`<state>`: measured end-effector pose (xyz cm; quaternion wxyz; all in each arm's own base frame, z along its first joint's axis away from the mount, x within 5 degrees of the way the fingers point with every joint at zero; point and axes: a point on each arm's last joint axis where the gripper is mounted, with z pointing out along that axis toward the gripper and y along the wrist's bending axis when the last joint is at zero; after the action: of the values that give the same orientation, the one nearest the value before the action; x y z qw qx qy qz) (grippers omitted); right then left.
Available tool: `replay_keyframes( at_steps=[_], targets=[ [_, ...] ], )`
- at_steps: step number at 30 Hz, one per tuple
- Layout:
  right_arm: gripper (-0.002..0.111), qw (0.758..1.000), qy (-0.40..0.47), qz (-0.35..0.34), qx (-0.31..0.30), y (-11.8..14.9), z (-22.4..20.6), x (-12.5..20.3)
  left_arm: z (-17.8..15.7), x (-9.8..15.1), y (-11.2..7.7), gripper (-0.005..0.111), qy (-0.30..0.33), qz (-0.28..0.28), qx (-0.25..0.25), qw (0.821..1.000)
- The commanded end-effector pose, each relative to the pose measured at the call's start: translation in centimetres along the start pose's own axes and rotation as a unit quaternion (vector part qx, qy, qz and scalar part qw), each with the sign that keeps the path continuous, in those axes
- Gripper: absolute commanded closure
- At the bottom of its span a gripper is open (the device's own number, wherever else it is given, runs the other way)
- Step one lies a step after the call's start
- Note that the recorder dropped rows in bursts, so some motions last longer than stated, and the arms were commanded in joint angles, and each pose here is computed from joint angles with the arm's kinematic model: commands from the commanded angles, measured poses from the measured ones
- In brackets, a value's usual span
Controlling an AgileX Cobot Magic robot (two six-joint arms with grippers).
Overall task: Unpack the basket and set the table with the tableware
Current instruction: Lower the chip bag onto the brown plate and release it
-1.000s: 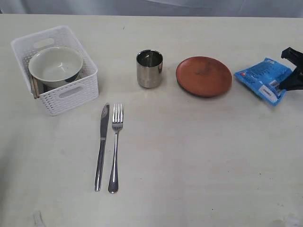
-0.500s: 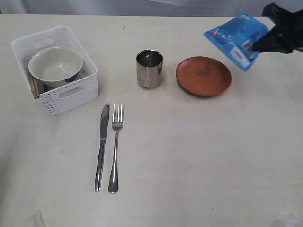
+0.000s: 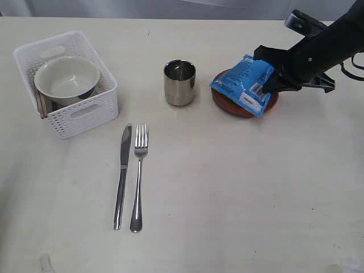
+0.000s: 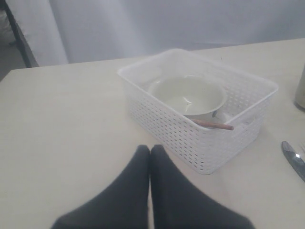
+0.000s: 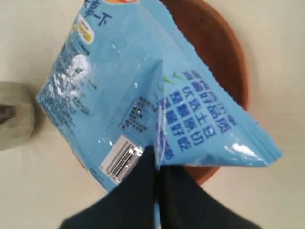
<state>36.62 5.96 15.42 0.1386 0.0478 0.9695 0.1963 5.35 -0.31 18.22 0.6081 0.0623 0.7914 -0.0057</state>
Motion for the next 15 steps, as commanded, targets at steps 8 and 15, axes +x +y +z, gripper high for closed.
replay_keyframes(
  at_steps=[8,15],
  targets=[
    [0.055,1.0,-0.002,0.009,-0.03,0.3,0.2,-0.2,0.0,0.0,0.0,0.106,-0.006,0.001,0.002,1.0],
    [0.057,0.999,0.032,-0.028,-0.018,1.7,-2.7,-2.0,0.0,0.0,0.0,0.106,-0.006,0.001,0.002,1.0]
  ],
)
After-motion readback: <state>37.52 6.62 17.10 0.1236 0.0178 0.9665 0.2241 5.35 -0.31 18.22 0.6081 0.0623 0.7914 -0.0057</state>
